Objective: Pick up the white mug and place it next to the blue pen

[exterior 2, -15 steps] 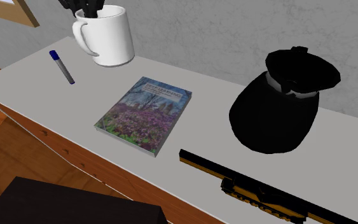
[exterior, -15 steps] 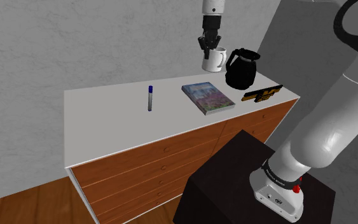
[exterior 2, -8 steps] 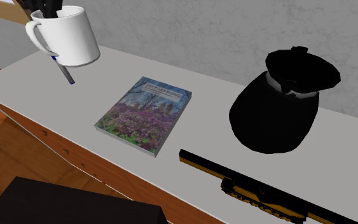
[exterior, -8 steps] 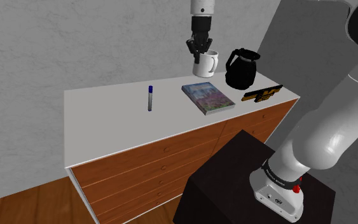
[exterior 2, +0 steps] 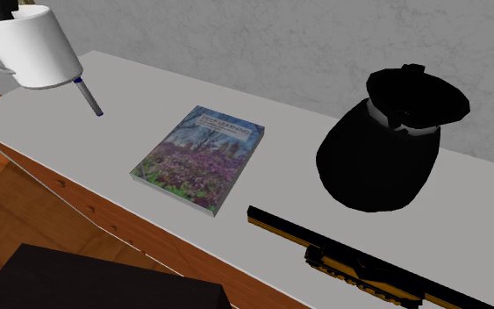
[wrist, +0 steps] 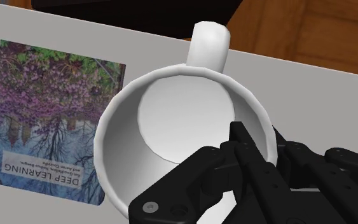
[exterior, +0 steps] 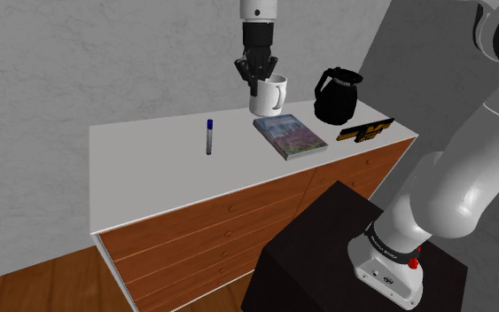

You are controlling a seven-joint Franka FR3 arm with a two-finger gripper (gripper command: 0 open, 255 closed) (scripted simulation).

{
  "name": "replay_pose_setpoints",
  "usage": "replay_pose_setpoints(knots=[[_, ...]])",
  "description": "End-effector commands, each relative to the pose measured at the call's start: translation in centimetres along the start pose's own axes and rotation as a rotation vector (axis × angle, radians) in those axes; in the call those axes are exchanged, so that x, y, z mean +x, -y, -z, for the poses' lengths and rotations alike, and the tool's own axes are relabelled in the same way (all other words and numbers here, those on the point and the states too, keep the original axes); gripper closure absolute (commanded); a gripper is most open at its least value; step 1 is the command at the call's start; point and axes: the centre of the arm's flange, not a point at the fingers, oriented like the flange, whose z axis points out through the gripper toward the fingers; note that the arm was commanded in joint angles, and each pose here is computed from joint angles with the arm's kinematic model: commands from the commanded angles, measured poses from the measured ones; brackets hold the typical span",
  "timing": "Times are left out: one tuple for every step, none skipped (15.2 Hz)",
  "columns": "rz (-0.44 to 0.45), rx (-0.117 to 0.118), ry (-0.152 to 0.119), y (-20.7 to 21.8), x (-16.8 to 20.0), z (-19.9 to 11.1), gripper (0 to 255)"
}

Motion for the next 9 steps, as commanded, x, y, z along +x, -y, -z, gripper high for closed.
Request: replay_pose_setpoints(knots=[[-0.002, 0.000, -0.001, 2.5, -0.6, -0.3, 255], [-0.002, 0.000, -0.001, 3.7, -0.9, -0.3, 255], [-0.002, 0.000, -0.001, 5.0, -1.2, -0.3, 255], [-0.002, 0.000, -0.001, 6.3, -1.5, -0.4, 255], [-0.002, 0.000, -0.001, 7.6, -1.8, -0.4, 255], [-0.002, 0.000, -0.001, 8.9, -2.1, -0.4, 255], [-0.002, 0.000, -0.001, 9.8, -2.3, -0.4, 255], [-0.002, 0.000, -0.001, 9.8, -2.2, -1.0, 255], [-0.002, 0.000, -0.001, 9.8, -2.1, -1.5, 255]])
